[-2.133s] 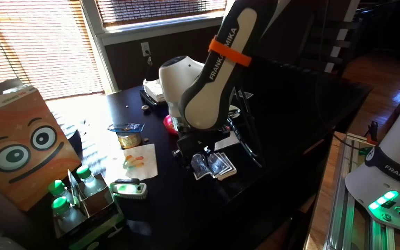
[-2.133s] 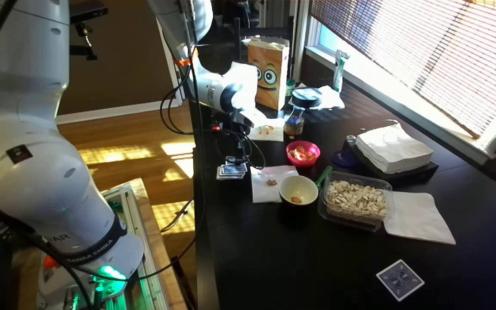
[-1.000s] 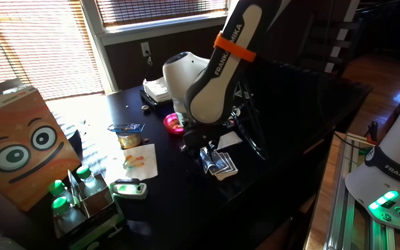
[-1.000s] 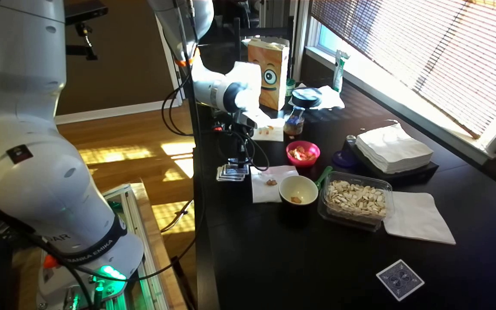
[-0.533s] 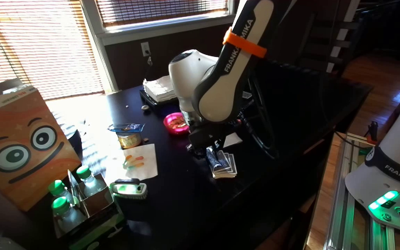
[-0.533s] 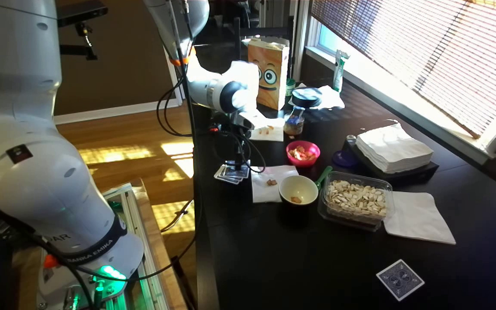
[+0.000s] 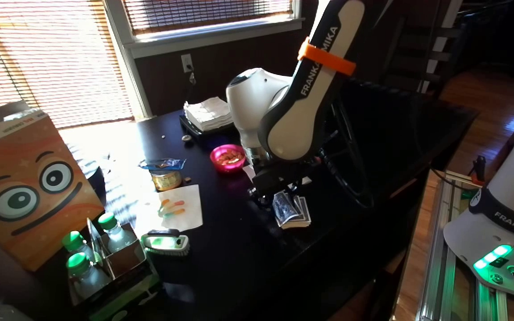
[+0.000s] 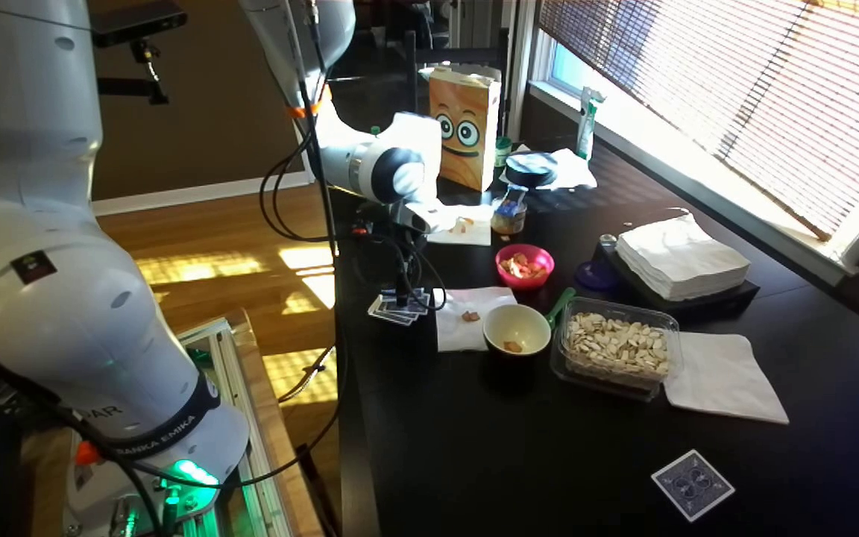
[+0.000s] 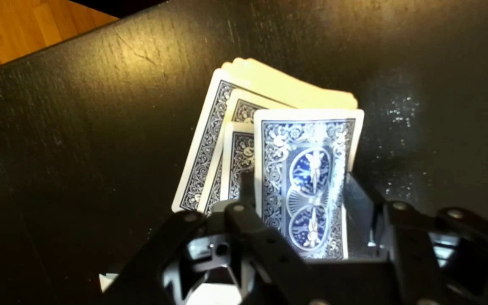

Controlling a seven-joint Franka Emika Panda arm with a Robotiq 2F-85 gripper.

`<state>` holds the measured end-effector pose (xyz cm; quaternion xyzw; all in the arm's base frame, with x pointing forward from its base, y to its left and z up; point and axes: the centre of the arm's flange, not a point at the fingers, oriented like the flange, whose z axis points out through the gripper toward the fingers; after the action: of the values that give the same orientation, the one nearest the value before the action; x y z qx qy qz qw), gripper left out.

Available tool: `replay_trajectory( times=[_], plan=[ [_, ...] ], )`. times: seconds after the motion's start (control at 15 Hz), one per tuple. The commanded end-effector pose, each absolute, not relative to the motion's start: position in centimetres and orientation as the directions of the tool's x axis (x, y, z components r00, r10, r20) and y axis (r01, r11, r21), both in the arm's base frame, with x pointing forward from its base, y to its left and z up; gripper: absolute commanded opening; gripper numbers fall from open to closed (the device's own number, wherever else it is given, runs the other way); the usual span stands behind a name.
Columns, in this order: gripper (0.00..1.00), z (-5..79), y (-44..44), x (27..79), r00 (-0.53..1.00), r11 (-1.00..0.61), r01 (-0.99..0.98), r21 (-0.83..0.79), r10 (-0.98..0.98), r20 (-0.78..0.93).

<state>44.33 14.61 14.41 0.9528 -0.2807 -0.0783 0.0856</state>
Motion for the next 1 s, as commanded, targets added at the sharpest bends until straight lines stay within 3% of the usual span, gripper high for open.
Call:
replay_trajectory(
  times=[0.0, 0.07, 0.2, 0.93],
  plan=[
    [0.88, 15.0, 14.4, 43.0, 0.820, -0.814, -0.538, 0.220, -0.566, -0.085],
    [0.96, 15.0, 14.3, 42.9, 0.817, -0.810, -0.543, 0.222, -0.571, -0.085],
    [1.00, 14.9, 14.1, 42.5, 0.806, -0.799, -0.556, 0.227, -0.585, -0.086],
    [1.00, 13.7, 13.0, 41.6, 0.747, -0.742, -0.645, 0.182, -0.663, -0.054]
  ],
)
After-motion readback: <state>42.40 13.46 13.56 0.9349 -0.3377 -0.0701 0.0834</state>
